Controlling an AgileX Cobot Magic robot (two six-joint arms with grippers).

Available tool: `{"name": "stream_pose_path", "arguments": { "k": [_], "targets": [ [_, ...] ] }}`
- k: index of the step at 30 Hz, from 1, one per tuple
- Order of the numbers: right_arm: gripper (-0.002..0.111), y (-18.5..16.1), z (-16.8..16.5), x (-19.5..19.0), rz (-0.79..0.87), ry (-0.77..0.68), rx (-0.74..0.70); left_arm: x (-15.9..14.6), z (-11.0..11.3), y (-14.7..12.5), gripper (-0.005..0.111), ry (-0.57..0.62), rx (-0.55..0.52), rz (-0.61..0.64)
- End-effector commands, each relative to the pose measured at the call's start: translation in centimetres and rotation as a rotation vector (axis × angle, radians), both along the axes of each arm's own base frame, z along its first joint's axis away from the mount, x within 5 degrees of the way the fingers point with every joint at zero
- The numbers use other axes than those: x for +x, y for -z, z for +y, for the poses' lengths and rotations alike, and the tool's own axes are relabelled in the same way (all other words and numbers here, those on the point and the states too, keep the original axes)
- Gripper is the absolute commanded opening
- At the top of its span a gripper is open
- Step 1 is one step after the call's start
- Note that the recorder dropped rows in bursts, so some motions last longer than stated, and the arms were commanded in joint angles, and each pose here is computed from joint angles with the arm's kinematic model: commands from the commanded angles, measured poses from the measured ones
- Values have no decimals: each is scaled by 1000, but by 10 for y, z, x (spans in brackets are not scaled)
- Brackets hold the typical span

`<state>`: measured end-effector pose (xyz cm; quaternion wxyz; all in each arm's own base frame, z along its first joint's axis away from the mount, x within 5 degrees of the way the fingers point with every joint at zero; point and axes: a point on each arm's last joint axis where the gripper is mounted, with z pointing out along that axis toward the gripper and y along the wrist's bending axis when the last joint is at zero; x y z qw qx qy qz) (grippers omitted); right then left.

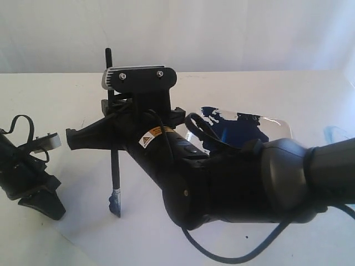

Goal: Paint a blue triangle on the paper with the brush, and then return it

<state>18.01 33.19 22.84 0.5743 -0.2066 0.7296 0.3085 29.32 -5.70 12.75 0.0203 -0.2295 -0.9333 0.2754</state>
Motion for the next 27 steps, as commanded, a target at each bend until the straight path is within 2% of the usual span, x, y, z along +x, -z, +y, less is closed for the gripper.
{"name": "stream_pose_path", "arguments": {
  "k": [1,27],
  "targets": [
    [0,1,-1,-2,20,-5,-21,-1,1,0,0,-3,-5,13],
    [0,-4,-8,-8,68,-37,-46,-1,1,0,0,-2,-6,14]
  ]
}}
